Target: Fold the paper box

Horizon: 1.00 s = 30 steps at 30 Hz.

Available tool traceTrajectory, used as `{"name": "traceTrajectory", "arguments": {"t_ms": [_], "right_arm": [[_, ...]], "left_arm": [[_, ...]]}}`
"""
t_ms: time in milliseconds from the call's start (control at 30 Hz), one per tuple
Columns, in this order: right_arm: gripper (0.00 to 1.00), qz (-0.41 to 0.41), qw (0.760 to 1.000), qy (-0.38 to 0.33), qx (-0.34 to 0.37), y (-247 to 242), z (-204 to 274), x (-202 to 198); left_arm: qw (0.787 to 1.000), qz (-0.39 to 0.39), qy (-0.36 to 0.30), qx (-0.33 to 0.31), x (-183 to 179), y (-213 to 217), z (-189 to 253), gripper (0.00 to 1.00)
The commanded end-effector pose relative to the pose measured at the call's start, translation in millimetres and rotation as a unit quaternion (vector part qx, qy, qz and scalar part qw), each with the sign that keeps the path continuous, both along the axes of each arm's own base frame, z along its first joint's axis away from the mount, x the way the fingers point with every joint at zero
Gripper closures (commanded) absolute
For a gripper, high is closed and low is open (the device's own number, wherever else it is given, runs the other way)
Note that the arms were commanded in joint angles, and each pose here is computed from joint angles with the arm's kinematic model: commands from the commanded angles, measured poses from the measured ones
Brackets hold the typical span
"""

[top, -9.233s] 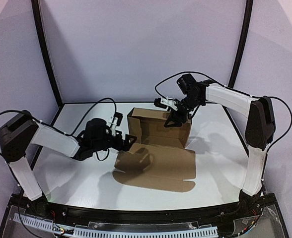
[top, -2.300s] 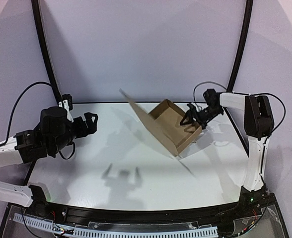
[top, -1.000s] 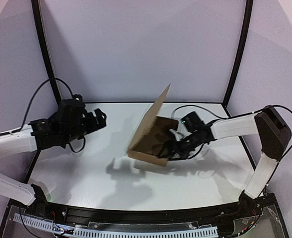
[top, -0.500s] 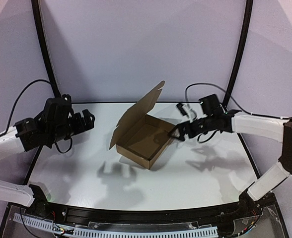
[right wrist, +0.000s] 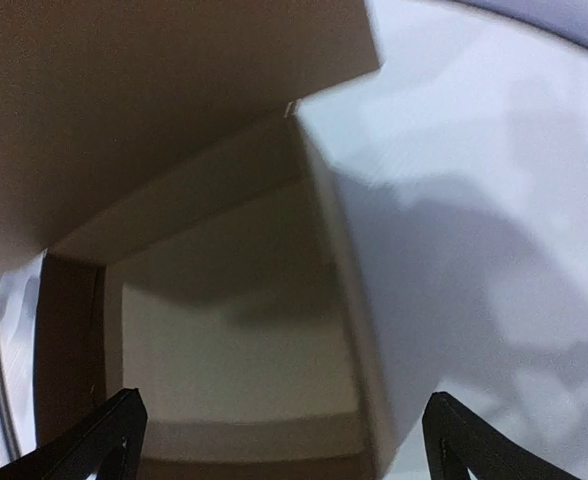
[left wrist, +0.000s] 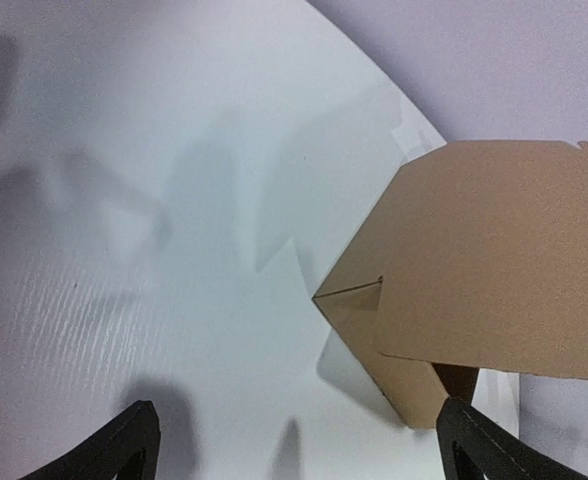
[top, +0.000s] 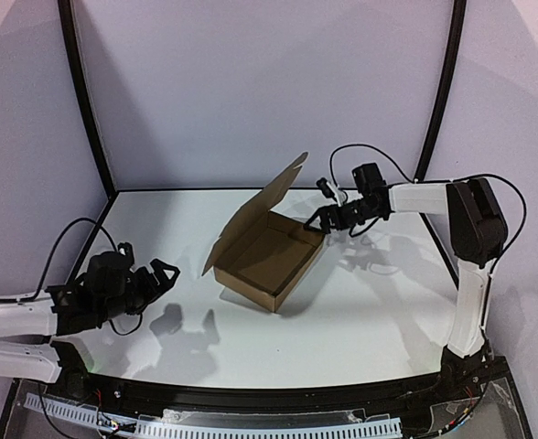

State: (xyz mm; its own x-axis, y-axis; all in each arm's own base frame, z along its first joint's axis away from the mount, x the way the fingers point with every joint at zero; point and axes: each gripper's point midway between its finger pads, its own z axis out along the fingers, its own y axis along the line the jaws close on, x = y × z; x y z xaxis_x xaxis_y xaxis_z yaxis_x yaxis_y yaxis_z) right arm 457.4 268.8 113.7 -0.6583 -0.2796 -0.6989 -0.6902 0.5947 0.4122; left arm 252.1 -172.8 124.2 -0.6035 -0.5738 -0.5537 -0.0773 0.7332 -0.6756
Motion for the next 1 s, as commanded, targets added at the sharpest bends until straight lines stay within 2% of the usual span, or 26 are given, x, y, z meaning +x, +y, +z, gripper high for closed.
{"name": "traceTrajectory", "arguments": {"t_ms": [0, 167, 300, 367, 467, 567, 667, 767, 867, 967], "right_arm": [[0.02, 0.074, 0.996, -0.001, 0.04, 20.2, 8.3, -51.4], [0.02, 0.142, 0.989, 0.021, 0.03, 43.8, -16.6, -136.5], [0.02, 0.167, 0.986, 0.018, 0.013, 68.0, -23.9, -196.0], [0.02, 0.153, 0.988, 0.001, 0.008, 68.2, -16.6, -205.7], [0.02, 0.073, 0.995, -0.052, -0.043, 45.3, -3.8, -182.8], [0.02, 0.02, 0.991, -0.112, -0.076, 23.0, 24.2, -163.0], [0.02, 0.028, 0.978, -0.188, -0.08, 16.1, 58.2, -155.2], [0.02, 0.065, 0.957, -0.266, -0.093, 16.9, 74.2, -142.3], [0.02, 0.093, 0.948, -0.293, -0.082, 21.7, 93.2, -118.8], [0.02, 0.129, 0.938, -0.311, -0.085, 33.8, 110.3, -95.2]], "left_arm": [[0.996, -0.02, -0.034, -0.083, 17.9, -31.6, 38.0, 0.01], [0.994, -0.092, -0.053, -0.008, 28.6, -57.8, 65.5, 0.01], [0.992, -0.08, -0.049, 0.079, 28.0, -37.0, 74.1, 0.01], [0.988, -0.072, -0.072, 0.112, 25.0, -22.1, 93.4, 0.01], [0.982, -0.076, -0.091, 0.148, 14.2, -4.7, 106.8, 0.01], [0.98, -0.055, -0.092, 0.169, 5.1, 16.0, 112.0, 0.01], [0.977, -0.009, -0.058, 0.206, -5.7, 48.2, 98.9, 0.01], [0.964, 0.052, -0.047, 0.257, -1.1, 80.6, 90.0, 0.01], [0.956, 0.038, -0.043, 0.287, 15.9, 83.6, 76.9, 0.01], [0.94, 0.01, -0.084, 0.331, 34.1, 79.7, 85.0, 0.01]]}}
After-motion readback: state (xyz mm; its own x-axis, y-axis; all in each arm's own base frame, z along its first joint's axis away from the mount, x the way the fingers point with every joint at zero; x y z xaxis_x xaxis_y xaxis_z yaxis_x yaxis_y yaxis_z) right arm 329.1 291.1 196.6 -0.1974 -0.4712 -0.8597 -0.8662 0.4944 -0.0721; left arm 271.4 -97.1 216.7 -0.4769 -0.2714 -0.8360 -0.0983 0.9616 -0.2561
